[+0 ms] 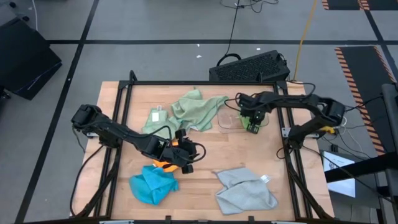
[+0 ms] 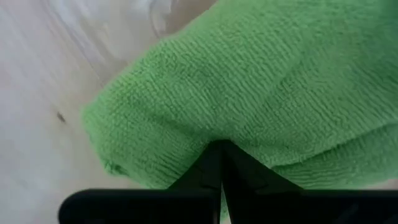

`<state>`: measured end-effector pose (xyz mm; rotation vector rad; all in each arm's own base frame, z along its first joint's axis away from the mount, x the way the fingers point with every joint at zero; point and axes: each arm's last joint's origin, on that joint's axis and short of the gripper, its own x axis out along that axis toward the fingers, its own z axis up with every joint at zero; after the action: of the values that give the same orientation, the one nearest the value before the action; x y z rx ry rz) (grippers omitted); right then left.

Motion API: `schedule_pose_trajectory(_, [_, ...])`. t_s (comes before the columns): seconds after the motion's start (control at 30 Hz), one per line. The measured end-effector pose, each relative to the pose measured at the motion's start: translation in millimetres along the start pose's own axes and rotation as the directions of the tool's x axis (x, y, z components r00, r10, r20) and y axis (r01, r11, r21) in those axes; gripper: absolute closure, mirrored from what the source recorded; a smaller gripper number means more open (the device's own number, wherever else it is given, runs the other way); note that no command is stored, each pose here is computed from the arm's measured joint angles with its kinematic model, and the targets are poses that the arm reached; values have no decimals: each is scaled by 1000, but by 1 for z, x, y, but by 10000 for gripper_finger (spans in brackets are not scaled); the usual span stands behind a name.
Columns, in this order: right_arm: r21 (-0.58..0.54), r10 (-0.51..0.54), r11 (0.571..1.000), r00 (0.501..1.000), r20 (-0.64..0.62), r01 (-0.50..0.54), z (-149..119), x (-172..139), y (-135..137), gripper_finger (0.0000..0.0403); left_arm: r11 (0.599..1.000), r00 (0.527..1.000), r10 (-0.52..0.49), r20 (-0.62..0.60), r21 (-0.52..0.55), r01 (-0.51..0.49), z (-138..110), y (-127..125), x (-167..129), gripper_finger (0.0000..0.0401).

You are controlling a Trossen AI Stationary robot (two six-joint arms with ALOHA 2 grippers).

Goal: Fold microfiber towels
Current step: Put the folded green microfiber cloth into the transparent bin, then fold the blue microfiber cloth

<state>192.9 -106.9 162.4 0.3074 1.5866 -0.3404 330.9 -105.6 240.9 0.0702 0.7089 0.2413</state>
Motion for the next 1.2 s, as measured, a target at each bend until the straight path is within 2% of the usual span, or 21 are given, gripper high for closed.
schedule_pose_trajectory(0.23, [1,-16,1000,1000,8,16,1,-1,-1,403,1000,1000,0,3,8,0,0,0,0,210])
schedule_pose_trajectory(0.43, [16,-24,1000,986,165,22,-8,-35,2,403,999,1000,3,-7,38,-3,-1,1,0,210])
schedule_pose_trajectory(0.63, [46,-19,999,951,307,5,-27,-66,16,403,999,999,17,-51,48,-14,-5,2,0,210])
schedule_pose_trajectory(0.77, [16,23,999,906,422,-33,-37,-82,37,403,999,992,35,-121,4,-34,-17,2,0,210])
schedule_pose_trajectory(0.87, [-55,69,997,863,501,-48,-43,-89,57,403,998,986,37,-165,-38,-43,-36,-3,1,210])
schedule_pose_trajectory(1.07, [-151,46,986,770,636,66,-54,-99,101,403,989,977,10,-214,-143,-42,-74,-24,-7,210])
schedule_pose_trajectory(1.2, [-215,88,972,714,695,90,-60,-100,130,403,984,978,8,-208,-171,-44,-90,-39,-17,210])
